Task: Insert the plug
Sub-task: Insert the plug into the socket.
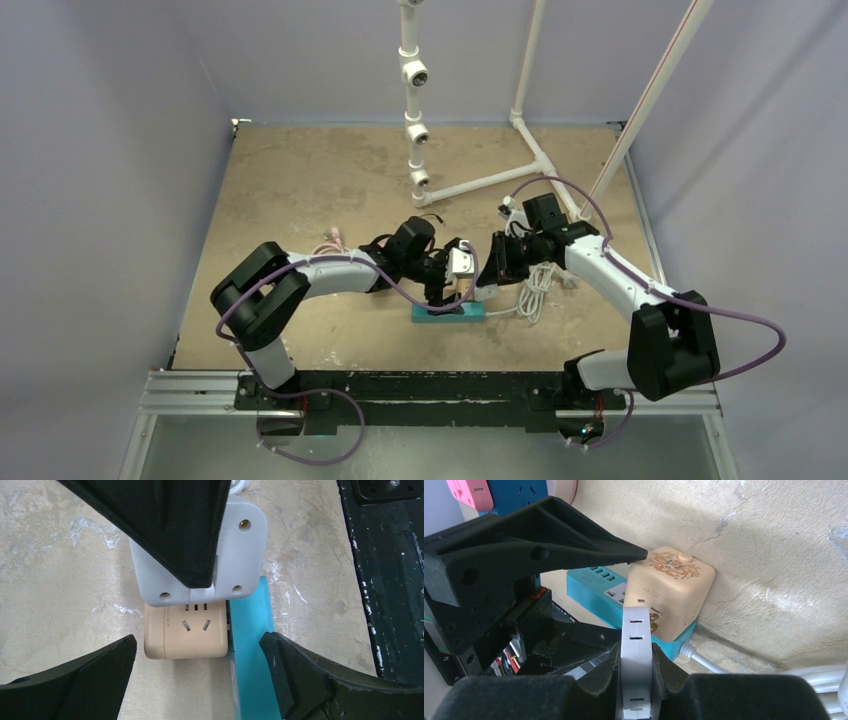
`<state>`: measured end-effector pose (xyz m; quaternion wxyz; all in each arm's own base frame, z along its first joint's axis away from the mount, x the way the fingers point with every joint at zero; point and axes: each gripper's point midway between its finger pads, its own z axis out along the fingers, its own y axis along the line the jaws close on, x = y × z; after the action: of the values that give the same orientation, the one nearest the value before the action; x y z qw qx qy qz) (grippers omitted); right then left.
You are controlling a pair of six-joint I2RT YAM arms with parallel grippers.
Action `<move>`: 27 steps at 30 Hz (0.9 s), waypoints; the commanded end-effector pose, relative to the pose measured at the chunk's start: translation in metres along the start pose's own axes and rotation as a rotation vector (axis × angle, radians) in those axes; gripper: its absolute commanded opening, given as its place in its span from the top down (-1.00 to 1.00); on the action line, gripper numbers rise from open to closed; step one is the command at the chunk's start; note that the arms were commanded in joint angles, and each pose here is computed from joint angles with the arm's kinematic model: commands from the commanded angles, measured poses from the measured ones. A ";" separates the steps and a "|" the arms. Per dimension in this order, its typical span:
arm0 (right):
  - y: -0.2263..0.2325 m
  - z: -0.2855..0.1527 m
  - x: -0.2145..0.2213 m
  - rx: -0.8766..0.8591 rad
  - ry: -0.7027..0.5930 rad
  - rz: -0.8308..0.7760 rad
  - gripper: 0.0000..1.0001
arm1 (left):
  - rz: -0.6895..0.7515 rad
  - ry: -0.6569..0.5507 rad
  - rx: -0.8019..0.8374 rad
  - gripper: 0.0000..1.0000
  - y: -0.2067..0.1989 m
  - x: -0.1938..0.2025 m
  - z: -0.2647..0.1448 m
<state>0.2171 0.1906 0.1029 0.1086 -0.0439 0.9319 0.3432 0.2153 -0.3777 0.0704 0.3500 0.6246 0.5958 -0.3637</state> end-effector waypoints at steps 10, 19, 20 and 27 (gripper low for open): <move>0.006 0.004 0.000 -0.067 0.000 0.003 1.00 | 0.021 -0.022 -0.035 -0.99 0.006 0.007 0.004; 0.000 0.005 0.004 -0.042 0.004 0.014 1.00 | 0.046 -0.017 0.015 -0.92 -0.003 0.010 0.006; 0.000 0.005 0.004 -0.038 0.004 0.015 1.00 | 0.057 -0.014 0.026 -0.84 -0.004 0.011 0.006; -0.003 0.006 0.006 -0.028 0.010 0.023 1.00 | 0.121 0.021 0.068 -0.36 -0.016 0.019 0.007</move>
<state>0.2158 0.1926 0.0975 0.1062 -0.0411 0.9276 0.3558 0.2138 -0.3825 0.0700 0.3722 0.6465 0.5570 -0.3651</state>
